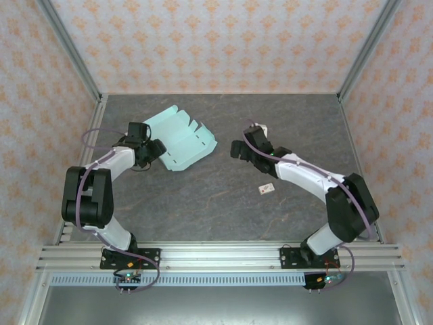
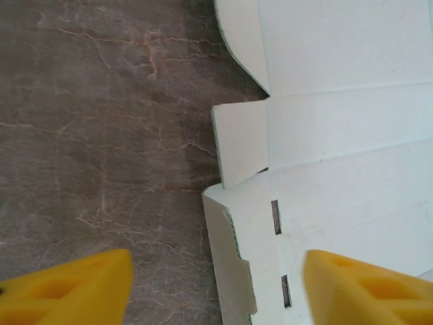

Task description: Fold the paper box

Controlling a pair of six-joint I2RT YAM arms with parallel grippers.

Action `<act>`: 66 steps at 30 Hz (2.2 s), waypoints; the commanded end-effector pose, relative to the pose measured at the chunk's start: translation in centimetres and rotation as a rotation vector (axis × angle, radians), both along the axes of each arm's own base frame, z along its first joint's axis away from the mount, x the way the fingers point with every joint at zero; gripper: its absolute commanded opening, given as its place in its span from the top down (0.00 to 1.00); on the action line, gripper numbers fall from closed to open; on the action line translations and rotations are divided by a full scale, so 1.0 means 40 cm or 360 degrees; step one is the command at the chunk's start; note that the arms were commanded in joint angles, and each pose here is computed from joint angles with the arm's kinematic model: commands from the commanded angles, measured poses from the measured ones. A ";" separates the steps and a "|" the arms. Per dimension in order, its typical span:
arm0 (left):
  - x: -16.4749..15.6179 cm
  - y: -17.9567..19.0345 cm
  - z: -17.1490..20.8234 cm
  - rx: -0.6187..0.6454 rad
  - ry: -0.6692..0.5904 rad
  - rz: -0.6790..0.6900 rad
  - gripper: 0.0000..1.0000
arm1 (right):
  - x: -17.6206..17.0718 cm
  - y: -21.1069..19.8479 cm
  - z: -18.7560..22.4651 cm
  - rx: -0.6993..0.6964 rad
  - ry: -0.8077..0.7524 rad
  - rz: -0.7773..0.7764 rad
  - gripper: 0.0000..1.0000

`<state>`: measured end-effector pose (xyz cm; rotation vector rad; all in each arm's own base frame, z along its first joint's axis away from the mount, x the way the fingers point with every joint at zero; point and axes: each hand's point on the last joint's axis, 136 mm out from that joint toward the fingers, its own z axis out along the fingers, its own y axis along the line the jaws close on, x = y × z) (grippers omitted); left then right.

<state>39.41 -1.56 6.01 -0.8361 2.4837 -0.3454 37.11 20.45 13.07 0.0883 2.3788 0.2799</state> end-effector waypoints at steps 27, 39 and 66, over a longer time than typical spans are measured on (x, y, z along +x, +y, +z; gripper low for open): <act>-0.101 -0.411 0.066 -0.0298 -0.0290 -0.0167 0.73 | -0.026 0.101 -0.101 0.0464 0.0336 -0.0071 0.29; -0.109 -0.342 0.182 0.0258 -0.0341 -0.0412 0.47 | -0.286 0.065 -0.103 0.0114 0.0602 0.0208 0.29; -0.104 -0.386 0.015 0.0292 0.0104 -0.0958 0.48 | -0.113 0.045 -0.188 0.0338 0.0770 0.0167 0.37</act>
